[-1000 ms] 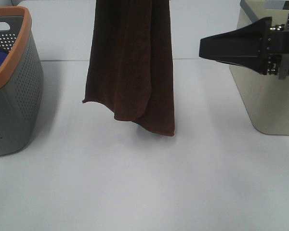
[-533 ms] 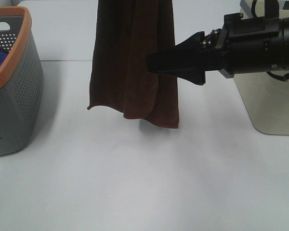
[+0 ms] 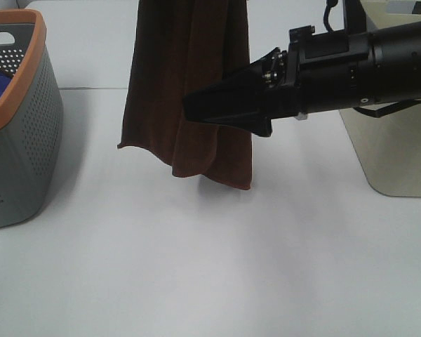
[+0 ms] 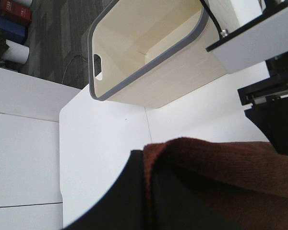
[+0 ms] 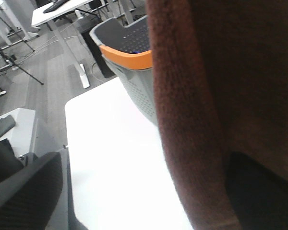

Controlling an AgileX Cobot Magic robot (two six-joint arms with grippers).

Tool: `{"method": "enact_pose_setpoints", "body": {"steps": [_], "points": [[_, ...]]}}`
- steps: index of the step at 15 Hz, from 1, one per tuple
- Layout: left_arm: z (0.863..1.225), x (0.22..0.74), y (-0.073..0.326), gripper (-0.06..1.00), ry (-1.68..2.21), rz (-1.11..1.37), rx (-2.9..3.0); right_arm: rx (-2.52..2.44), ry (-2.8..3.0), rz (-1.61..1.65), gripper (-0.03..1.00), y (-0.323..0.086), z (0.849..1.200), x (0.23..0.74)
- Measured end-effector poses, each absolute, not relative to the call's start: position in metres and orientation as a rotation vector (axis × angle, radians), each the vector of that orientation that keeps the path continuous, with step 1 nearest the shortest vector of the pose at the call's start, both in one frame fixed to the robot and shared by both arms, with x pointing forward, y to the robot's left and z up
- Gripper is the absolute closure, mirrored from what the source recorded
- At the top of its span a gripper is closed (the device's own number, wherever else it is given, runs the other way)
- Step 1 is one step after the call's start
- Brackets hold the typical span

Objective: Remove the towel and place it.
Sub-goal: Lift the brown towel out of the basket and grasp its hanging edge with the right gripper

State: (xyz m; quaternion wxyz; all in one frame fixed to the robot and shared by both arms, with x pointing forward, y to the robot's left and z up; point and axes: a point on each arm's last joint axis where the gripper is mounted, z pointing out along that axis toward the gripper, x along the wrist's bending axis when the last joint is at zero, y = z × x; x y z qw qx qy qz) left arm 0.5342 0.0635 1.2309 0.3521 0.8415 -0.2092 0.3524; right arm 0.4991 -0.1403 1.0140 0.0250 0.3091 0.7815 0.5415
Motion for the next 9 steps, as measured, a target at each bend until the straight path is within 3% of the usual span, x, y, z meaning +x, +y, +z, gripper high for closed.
{"method": "enact_pose_setpoints", "body": {"steps": [5,9], "points": [[1.231,0.534,0.064,0.94,-0.541,0.912,2.177,0.870,2.539,1.595,0.08,-0.107,0.995,0.486],[1.231,0.534,0.064,0.94,-0.541,0.912,2.177,0.868,2.508,1.439,0.09,-0.108,0.975,0.498]]}}
